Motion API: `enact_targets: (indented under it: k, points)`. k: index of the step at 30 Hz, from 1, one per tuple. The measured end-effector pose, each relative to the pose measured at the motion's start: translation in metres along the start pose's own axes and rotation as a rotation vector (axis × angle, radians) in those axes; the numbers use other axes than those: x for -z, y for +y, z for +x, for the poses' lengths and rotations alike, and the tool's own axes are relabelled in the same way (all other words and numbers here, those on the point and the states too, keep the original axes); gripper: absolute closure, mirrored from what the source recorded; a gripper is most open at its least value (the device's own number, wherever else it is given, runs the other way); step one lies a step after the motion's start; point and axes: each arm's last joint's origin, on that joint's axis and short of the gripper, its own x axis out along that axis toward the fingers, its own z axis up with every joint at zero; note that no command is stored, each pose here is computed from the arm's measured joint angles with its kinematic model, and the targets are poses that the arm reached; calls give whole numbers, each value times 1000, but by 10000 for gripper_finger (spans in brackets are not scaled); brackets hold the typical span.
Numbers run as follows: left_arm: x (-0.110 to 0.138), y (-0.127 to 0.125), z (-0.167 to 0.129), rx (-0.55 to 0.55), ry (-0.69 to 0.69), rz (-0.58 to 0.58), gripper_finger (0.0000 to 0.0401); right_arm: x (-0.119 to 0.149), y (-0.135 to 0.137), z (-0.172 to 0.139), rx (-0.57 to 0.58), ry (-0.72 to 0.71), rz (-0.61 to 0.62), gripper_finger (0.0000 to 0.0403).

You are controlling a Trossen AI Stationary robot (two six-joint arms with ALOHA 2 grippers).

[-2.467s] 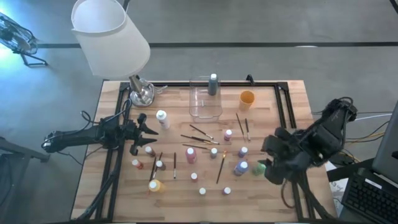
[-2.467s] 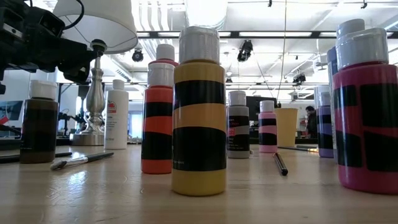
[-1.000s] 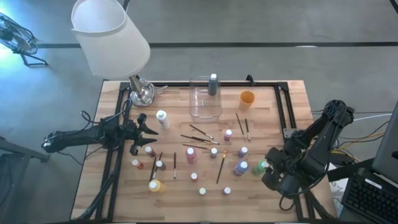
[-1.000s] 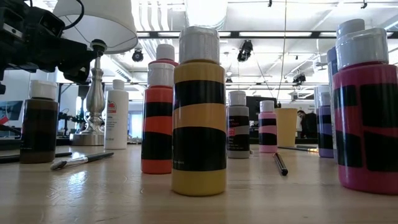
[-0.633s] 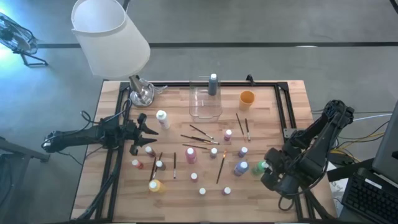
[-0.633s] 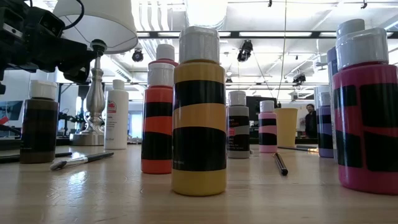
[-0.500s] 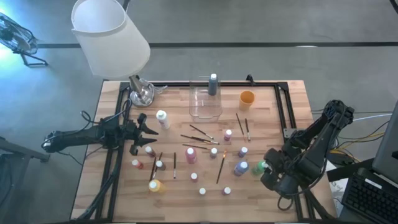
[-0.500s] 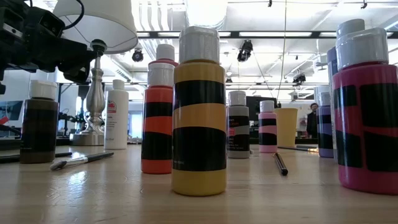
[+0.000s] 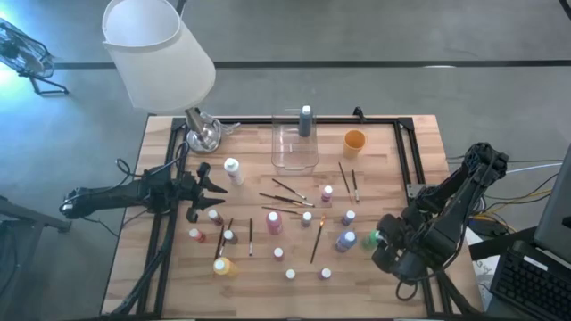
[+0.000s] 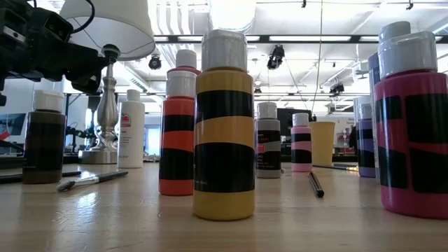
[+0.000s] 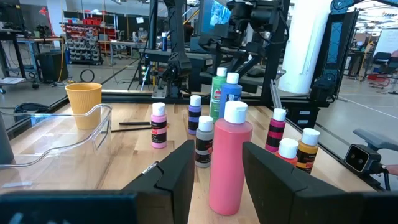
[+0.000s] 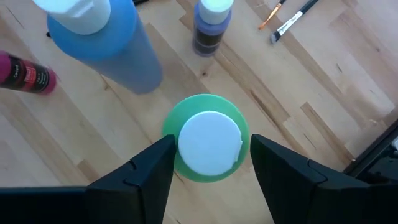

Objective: Pick & Place Paint Supplies
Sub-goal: Put the big green paint bottle into the bin

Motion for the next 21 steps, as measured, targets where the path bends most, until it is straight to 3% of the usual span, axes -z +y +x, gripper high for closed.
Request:
enact_targets:
  k: [12, 21]
  points:
    - [0, 0, 0, 0, 0, 0, 261, -2, 1, -2, -13, -18, 5, 180]
    - [0, 0, 0, 0, 0, 0, 261, -3, 1, -2, -13, -38, 0, 224]
